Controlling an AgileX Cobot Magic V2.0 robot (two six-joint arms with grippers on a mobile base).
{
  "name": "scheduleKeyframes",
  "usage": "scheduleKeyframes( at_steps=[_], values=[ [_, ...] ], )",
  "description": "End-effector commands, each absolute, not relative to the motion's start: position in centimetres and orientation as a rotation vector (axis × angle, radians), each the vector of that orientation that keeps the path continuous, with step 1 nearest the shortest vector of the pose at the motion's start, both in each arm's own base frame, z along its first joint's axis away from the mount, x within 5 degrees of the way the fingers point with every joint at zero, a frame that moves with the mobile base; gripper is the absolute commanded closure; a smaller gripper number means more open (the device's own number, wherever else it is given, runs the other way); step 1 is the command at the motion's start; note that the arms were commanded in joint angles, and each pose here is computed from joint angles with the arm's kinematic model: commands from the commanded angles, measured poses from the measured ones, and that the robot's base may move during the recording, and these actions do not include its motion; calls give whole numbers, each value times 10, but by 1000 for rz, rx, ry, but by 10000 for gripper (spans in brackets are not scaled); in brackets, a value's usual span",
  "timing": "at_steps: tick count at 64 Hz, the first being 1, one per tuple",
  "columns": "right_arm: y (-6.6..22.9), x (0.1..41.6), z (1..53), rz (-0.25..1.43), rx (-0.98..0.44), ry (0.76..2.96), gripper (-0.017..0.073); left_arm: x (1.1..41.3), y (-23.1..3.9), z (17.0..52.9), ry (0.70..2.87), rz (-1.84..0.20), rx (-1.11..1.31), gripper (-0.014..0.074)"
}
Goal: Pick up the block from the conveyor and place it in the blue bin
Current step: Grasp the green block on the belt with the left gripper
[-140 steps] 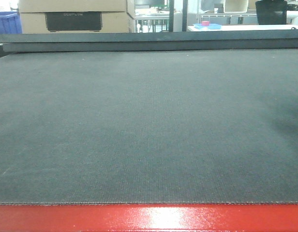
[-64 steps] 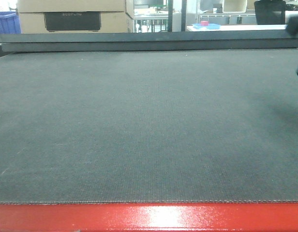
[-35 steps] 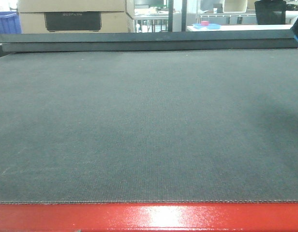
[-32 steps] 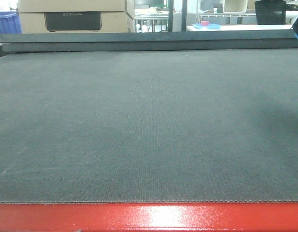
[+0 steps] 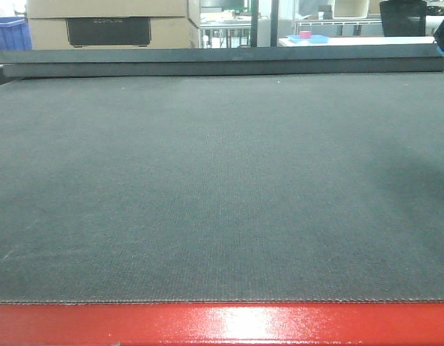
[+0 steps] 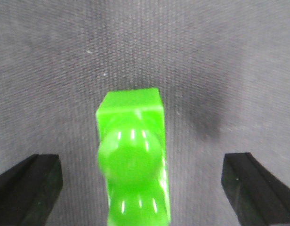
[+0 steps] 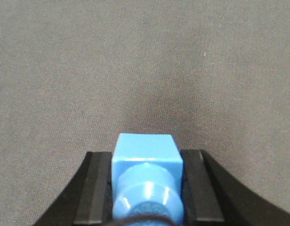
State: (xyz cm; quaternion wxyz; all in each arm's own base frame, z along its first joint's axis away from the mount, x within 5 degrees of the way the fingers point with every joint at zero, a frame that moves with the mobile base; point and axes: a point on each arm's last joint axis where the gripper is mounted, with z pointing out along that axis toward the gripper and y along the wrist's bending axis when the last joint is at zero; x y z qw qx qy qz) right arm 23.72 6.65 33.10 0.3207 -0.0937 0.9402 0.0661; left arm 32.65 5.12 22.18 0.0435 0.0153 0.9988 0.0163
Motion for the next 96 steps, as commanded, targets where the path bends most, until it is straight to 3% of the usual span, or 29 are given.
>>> scheduleKeyframes(
  at_steps=[1,9,24,39,58,73,96],
  values=[
    [67,236,333,177,-248,2445,718,328,52,218,3057,62,56,17],
    [67,236,333,177,-248,2444,718,329,53,218,3051,67,58,136],
    [67,237,334,179,-246,2430,718,329,53,218,3051,69,59,708],
    [66,239,335,158,-253,2406,721,327,46,227,3024,65,37,704],
    [51,238,321,131,-182,2425,721,308,4,292,2744,70,183,704],
    [46,221,300,128,-172,2422,721,267,-10,336,2462,43,170,704],
    [38,183,342,155,-156,2196,721,188,-8,405,2098,39,140,704]
  ],
)
